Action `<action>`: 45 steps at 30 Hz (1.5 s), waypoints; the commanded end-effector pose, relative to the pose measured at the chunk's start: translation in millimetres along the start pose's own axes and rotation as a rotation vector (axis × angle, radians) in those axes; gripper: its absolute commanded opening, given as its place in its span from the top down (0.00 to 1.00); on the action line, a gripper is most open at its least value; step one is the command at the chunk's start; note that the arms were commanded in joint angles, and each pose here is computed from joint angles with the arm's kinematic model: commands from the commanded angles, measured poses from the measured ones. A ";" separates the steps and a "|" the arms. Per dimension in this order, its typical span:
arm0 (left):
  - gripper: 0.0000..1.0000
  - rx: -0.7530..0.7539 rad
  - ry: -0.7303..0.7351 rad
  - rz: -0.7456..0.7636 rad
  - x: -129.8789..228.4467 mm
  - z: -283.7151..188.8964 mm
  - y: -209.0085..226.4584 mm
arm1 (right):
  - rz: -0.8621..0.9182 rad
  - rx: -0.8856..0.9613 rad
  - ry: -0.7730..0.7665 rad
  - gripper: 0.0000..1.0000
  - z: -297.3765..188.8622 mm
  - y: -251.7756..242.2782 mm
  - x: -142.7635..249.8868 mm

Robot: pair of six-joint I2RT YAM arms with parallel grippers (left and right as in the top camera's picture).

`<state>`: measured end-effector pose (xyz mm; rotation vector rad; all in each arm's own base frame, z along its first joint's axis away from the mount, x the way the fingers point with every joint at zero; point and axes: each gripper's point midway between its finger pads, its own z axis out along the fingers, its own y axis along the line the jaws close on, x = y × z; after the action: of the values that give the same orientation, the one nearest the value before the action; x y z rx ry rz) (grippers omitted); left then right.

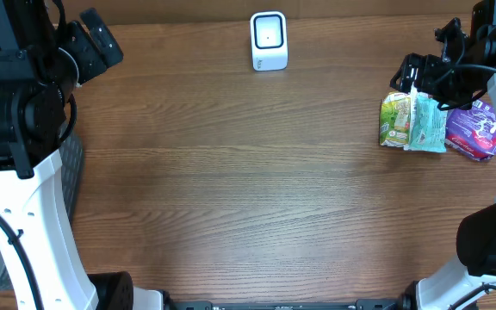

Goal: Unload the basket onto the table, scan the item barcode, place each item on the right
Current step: 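Lower wipes pack between tea pack and purple bag, open right gripper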

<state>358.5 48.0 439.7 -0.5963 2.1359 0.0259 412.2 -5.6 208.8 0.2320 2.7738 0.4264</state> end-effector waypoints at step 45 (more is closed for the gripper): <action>0.00 -0.012 -0.003 0.018 -1.7 2.3 2.0 | 0.056 0.072 0.014 0.00 -28.3 -3.3 12.5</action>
<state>358.5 48.0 439.7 -0.5959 2.1360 0.0261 391.9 -12.5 208.7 0.3156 2.8569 0.3616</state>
